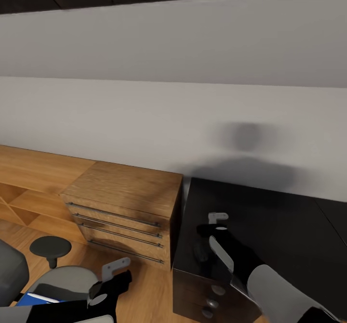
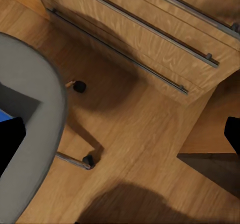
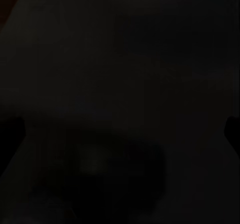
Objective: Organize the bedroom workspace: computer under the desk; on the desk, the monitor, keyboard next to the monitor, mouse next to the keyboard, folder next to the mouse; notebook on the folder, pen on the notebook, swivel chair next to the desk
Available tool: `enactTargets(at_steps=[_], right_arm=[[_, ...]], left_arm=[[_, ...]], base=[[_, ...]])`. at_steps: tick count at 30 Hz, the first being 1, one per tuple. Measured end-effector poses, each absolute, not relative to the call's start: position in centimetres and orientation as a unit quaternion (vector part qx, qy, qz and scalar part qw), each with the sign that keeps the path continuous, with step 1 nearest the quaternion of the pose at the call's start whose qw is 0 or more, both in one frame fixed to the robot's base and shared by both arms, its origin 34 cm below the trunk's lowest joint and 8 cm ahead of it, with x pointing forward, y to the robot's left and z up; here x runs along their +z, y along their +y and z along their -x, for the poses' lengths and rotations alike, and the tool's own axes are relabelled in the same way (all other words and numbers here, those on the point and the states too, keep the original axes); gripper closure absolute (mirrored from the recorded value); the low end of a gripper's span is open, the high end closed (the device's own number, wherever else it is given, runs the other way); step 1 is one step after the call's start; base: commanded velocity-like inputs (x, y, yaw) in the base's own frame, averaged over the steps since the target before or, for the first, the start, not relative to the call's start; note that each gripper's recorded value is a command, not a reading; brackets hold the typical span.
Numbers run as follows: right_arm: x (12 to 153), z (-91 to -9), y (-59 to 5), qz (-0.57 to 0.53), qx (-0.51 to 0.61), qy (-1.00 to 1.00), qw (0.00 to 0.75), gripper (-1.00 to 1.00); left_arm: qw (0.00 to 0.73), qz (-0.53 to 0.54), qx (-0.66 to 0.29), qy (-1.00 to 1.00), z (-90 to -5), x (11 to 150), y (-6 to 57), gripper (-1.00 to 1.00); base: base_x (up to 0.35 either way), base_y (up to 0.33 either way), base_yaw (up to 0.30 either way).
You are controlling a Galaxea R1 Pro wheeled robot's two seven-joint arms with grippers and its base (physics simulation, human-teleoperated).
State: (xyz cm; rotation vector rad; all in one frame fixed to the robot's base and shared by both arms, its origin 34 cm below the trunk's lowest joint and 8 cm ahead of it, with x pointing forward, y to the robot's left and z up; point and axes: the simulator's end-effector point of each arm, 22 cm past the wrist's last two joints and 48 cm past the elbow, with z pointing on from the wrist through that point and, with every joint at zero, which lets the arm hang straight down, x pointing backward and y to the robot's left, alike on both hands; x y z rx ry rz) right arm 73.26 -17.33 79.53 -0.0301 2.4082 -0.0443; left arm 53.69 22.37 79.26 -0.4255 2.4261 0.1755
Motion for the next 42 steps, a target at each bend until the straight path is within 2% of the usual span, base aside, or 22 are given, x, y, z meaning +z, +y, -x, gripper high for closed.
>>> enactTargets(at_steps=[18,42], right_arm=[[75.1,-69.5,-10.3,0.040,0.042,0.957,0.285,-1.00],[74.5,-69.0,-11.6,0.032,0.037,0.962,0.269,-1.00]], left_arm=[[0.330,0.162,0.065,0.928,-53.9,79.0,21.4,-1.00],[0.330,0.163,0.067,0.928,-53.9,79.0,21.5,-1.00]], base=[[0.000,0.000,0.000],[0.000,0.000,0.000]])
